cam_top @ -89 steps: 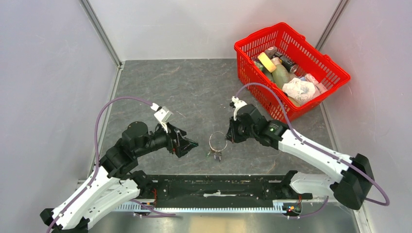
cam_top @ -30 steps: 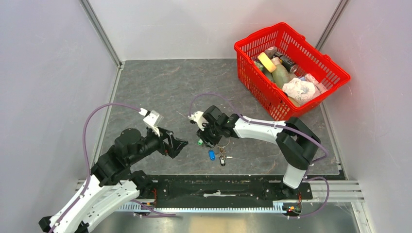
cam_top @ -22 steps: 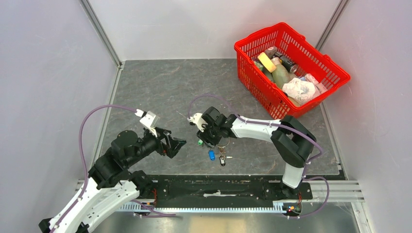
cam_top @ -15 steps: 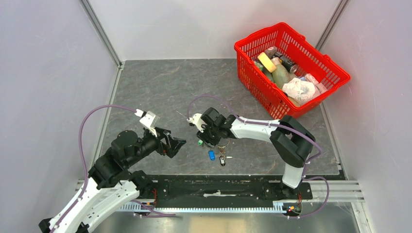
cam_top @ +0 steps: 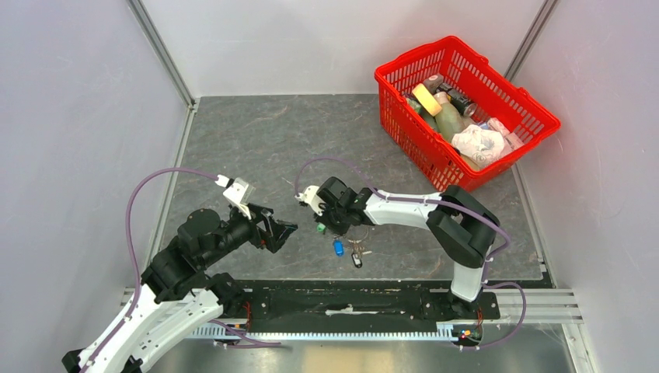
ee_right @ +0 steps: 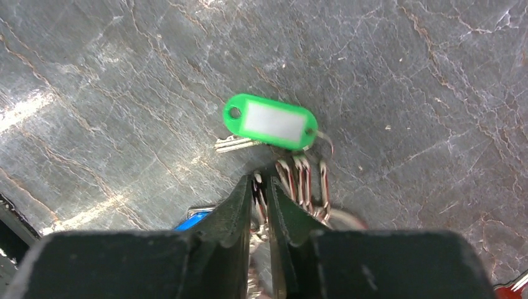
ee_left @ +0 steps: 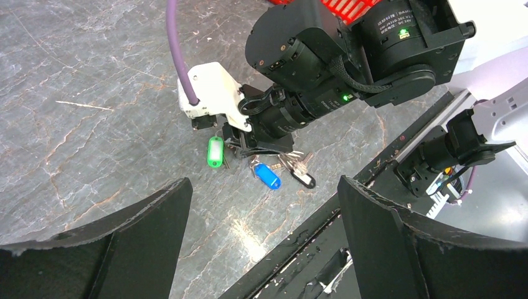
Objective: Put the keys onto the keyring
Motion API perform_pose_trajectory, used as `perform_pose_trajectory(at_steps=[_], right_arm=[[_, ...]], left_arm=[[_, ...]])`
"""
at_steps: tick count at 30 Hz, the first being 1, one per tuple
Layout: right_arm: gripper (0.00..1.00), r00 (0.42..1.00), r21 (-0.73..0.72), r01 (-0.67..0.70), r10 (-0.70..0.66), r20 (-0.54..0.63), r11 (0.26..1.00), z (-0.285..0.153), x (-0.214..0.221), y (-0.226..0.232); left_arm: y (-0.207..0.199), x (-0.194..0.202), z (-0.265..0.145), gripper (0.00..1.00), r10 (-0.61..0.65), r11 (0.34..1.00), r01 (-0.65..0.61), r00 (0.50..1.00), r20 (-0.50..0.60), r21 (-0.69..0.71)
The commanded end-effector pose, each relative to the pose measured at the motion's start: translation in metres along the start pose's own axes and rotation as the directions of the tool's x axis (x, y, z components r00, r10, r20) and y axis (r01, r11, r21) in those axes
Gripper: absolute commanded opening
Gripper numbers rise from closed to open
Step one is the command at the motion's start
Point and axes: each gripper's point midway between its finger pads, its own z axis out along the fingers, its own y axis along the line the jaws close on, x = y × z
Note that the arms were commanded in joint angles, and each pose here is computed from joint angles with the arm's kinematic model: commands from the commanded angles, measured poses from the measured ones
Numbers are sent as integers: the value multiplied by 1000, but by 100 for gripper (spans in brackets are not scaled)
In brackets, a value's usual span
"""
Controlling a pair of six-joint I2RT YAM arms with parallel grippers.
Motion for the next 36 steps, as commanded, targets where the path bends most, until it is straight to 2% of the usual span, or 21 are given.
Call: perform_pose_trajectory(at_steps=[1,8,16,18,21,23,30,36], right_arm=[[16,1000,47,-4,3,16,999,-5,-2,-6],[6,995,71,-43,36,98,997,-26,-18,-7],[1,957,117,-103,67,284,988,-82,-50,-14],[0,929,98,-115,73,362,988,-101,-60,-10],[0,858,95,-140,73,508,986,-133,-74,-9],[0,825,78,-141,74,560,987,-152,-78,-6],[0,713,-46,-127,123,691,991,-212,-97,17],[0,659,-142,-96,170,732,985,-252,-105,35]], left_arm=[[-5,-14,-6,93,12,1000,-13,999,42,16],[-8,-19,-9,93,-5,1000,3,999,54,28],[-14,-30,-10,93,-15,999,12,997,73,43],[-16,-32,-10,93,-20,999,16,997,77,50],[-19,-34,-8,93,-29,998,24,996,79,62],[-21,-35,-7,93,-35,997,29,996,78,69],[-30,-37,3,93,-65,992,57,995,70,113],[-46,-44,8,93,-95,977,75,991,91,201]])
